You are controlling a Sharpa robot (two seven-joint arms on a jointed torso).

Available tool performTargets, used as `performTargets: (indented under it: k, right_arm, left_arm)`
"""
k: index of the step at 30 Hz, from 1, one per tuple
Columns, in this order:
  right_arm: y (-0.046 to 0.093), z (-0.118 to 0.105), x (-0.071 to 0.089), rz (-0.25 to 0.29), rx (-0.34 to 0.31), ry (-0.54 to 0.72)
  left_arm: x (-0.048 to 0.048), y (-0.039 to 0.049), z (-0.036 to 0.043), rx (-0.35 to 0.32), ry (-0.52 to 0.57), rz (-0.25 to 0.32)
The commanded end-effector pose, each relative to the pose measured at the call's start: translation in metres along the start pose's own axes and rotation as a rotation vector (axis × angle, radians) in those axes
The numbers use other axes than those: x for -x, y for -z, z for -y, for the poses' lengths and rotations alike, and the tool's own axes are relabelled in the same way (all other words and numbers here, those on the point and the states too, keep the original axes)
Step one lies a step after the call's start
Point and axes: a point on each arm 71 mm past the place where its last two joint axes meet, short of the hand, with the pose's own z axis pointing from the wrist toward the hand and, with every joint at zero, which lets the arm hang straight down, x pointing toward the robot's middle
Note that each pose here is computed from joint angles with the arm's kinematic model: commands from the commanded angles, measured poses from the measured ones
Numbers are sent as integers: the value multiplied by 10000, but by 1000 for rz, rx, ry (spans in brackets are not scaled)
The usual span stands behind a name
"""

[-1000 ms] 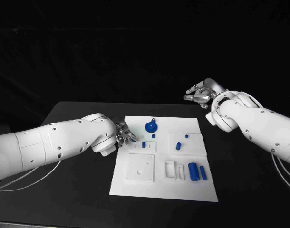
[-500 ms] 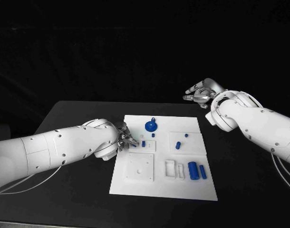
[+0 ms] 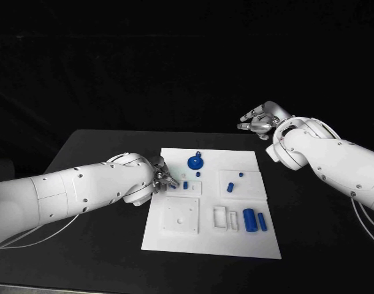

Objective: Assemble the parts on the task board

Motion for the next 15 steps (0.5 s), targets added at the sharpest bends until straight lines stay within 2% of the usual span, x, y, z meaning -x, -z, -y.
performTargets:
  k: [1, 15]
  right_arm:
    - [3, -3, -7, -9, 4, 13]
    - [4, 1, -5, -10, 3, 13]
  left_arm:
    - [-8, -6, 5, -2, -10, 9]
    - [-30, -20, 20, 2, -25, -17]
